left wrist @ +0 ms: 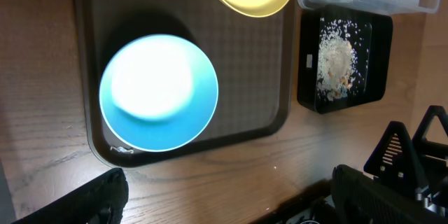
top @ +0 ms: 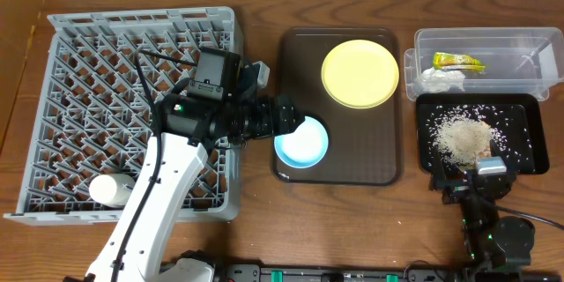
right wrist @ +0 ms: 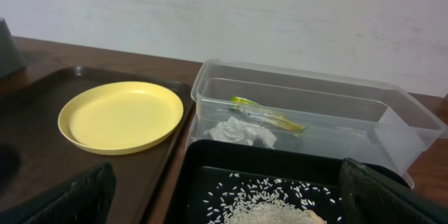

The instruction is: Sort waste into correct bins and load items into the dishwasher

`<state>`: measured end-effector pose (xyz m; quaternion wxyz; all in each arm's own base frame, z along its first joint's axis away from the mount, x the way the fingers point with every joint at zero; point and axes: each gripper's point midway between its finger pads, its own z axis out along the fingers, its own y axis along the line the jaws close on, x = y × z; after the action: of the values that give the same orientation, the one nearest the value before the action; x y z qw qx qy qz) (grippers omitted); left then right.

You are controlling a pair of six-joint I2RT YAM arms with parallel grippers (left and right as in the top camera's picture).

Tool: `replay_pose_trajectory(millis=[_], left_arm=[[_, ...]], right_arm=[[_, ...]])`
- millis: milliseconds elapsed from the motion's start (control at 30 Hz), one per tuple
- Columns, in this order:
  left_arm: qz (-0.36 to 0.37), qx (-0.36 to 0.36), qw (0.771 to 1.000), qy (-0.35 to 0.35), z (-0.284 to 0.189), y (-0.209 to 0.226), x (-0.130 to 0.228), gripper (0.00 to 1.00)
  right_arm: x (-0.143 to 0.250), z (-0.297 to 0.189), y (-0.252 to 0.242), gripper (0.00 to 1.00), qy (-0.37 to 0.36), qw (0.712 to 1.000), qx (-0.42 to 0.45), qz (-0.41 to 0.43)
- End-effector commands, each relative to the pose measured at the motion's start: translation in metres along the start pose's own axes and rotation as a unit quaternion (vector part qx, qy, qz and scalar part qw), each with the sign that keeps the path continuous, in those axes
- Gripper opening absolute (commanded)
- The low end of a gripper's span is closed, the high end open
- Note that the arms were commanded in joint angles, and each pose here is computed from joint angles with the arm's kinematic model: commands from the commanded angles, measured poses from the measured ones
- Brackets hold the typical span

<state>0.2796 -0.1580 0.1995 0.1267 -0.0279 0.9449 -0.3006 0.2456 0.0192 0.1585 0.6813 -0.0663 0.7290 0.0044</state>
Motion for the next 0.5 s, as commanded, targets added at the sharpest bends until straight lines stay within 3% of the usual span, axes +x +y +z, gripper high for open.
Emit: replay_pose_trajectory(millis=[0, 67, 167, 333, 467], left_arm=[[-0.011, 0.024, 1.000, 0.010, -0.009, -0.011, 0.006, 0.93], [-0.026, 0.023, 0.999, 0.015, -0.008, -0.010, 0.008, 0.98], [-0.013, 0.010, 1.000, -0.006, -0.004, -0.008, -0.001, 0.96], [0.000, -0.108, 0.994, -0.011, 0.020, 0.026, -0.005, 0.91], [0.014, -0.104, 0.994, 0.009, 0.043, 0.021, -0.005, 0.92]], right_arm=[[0.001, 0.000, -0.003, 0.99, 0.000, 1.000, 0.007, -0.005], [0.001, 0.000, -0.003, 0.99, 0.000, 1.000, 0.007, -0.005], [0.001, 0.000, -0.003, 0.99, 0.000, 1.000, 0.007, -0.005], [0.001, 0.000, -0.003, 0.99, 0.000, 1.000, 0.007, -0.005], [0.001, 0.000, -0.003, 0.99, 0.000, 1.000, 0.007, -0.005]])
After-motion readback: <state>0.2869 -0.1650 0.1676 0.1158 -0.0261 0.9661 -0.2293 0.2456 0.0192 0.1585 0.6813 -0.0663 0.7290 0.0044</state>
